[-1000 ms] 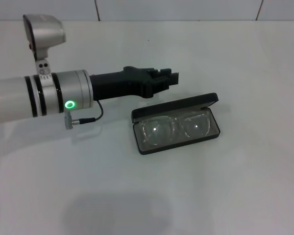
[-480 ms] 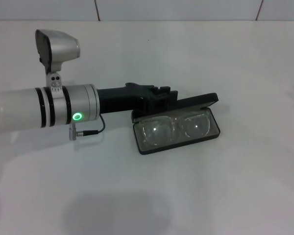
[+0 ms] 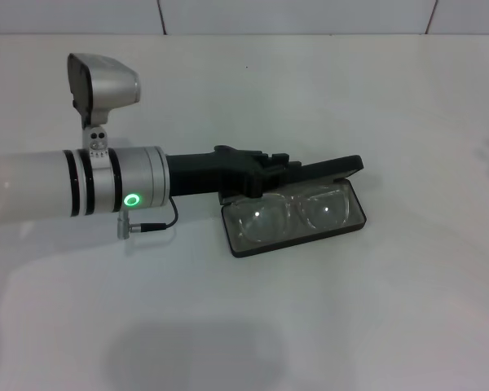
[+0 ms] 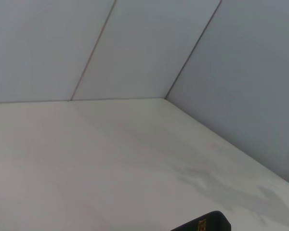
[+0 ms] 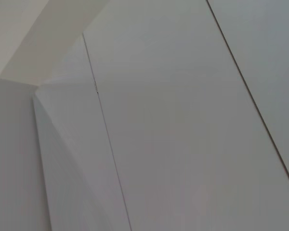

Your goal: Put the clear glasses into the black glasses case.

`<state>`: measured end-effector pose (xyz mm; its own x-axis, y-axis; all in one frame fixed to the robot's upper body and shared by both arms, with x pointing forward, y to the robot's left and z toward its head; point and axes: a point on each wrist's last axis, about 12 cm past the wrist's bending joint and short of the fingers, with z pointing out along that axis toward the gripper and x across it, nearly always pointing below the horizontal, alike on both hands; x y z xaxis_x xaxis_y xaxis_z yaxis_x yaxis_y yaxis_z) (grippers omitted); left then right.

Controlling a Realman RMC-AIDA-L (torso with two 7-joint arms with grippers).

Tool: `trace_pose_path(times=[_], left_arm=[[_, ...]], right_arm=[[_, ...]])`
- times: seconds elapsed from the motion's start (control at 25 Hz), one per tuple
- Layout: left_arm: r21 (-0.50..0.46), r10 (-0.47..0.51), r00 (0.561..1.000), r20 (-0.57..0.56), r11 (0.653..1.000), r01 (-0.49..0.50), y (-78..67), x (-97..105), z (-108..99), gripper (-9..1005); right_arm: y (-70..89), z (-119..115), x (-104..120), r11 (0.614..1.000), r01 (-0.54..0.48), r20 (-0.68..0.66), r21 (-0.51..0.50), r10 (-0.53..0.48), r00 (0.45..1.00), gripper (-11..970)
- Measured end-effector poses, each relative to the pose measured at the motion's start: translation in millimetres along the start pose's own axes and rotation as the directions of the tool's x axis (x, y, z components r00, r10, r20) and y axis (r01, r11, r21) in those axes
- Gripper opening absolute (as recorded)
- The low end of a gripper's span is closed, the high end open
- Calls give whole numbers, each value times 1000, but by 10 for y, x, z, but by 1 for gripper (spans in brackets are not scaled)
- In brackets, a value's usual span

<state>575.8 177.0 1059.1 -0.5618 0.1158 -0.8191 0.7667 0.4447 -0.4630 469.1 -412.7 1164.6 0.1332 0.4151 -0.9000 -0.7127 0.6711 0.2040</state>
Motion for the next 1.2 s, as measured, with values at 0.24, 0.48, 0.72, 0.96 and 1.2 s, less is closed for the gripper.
trace_pose_path(times=[0.24, 0.48, 0.72, 0.96, 1.2], left_arm=[[11, 13, 1000, -20, 1000, -13, -18, 19, 16, 265], [21, 27, 999, -39, 999, -26, -37, 55, 26, 265], [39, 53, 997, -55, 998, -51, -67, 120, 36, 265], [53, 74, 994, -81, 996, -70, -88, 170, 48, 265], [98, 93, 992, -85, 992, -84, -145, 185, 56, 265]], right_arm=[[-11, -1, 40, 1000, -19, 8, 9, 19, 1000, 192], [-21, 4, 48, 1000, -25, 9, 10, 25, 1000, 192], [-18, 7, 55, 1000, -26, 10, 9, 26, 1000, 192], [-18, 15, 56, 1000, -26, 11, 8, 26, 1000, 193], [-28, 34, 72, 999, -39, 15, 4, 39, 999, 193]])
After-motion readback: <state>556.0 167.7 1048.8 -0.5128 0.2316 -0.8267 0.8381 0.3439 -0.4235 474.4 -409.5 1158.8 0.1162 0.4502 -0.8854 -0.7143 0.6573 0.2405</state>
